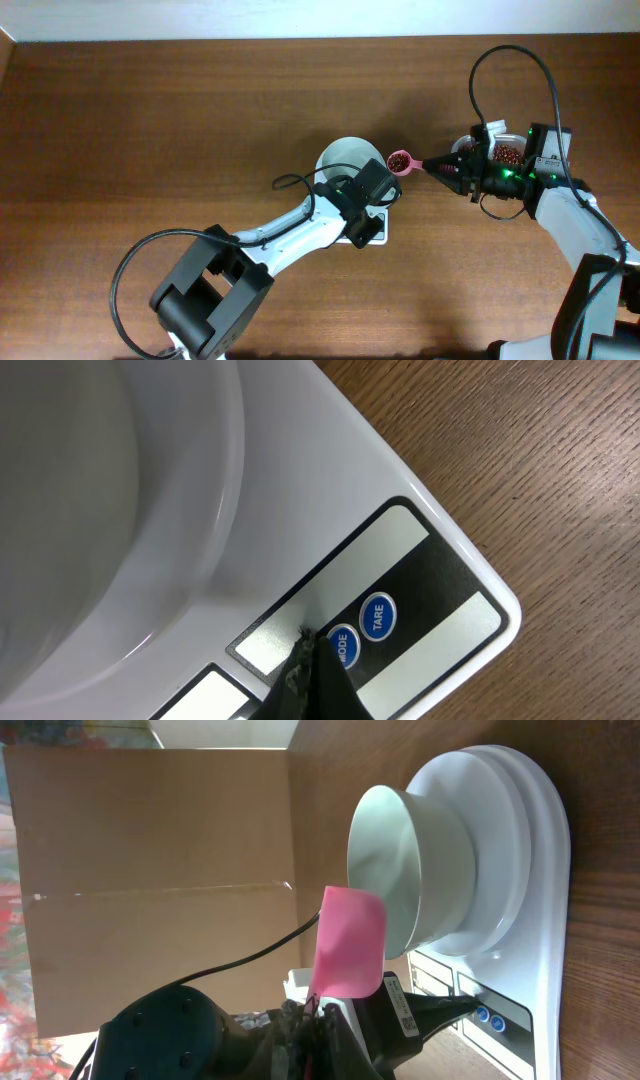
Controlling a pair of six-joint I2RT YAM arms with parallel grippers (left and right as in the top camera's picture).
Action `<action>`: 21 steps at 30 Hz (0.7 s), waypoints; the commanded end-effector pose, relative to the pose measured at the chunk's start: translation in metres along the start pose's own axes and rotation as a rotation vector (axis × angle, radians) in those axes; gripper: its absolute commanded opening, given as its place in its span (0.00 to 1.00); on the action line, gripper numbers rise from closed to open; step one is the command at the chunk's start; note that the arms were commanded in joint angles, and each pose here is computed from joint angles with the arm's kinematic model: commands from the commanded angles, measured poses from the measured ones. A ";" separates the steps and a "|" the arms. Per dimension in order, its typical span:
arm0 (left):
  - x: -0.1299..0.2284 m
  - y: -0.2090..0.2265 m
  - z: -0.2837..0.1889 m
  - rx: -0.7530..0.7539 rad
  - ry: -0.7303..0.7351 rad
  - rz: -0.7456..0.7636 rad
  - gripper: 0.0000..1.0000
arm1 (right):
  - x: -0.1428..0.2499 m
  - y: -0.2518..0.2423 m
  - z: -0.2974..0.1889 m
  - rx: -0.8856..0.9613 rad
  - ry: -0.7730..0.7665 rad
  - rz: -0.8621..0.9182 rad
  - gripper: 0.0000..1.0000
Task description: Scoop and weigh 50g on scale
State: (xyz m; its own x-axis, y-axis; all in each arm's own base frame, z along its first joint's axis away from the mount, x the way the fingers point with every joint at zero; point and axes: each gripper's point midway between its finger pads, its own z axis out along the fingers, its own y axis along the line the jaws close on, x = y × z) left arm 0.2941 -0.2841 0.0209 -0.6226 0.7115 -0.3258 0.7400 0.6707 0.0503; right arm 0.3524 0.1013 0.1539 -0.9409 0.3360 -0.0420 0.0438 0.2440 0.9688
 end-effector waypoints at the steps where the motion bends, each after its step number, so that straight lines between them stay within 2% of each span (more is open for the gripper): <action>1: 0.013 -0.003 0.007 0.010 0.042 -0.002 0.00 | 0.001 -0.001 0.003 0.002 0.009 -0.011 0.04; 5: 0.026 -0.004 0.011 0.009 0.071 -0.001 0.00 | 0.000 -0.002 0.003 0.009 0.005 -0.011 0.04; 12: 0.018 -0.003 0.008 0.008 0.051 -0.002 0.00 | 0.000 -0.002 0.003 0.011 0.003 -0.011 0.04; 18: -0.018 0.001 -0.041 0.003 -0.019 -0.004 0.00 | 0.000 -0.002 0.003 0.011 0.003 -0.011 0.04; 21: -0.022 0.005 -0.064 -0.002 -0.051 -0.012 0.00 | 0.000 -0.002 0.003 0.011 0.003 -0.011 0.04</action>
State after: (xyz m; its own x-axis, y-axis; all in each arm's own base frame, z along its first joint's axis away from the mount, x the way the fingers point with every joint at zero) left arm 0.2897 -0.2809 0.0504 -0.6280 0.7194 -0.2968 0.7424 0.6682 0.0486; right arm 0.3539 0.1000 0.1513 -0.9375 0.3450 -0.0449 0.0489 0.2584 0.9648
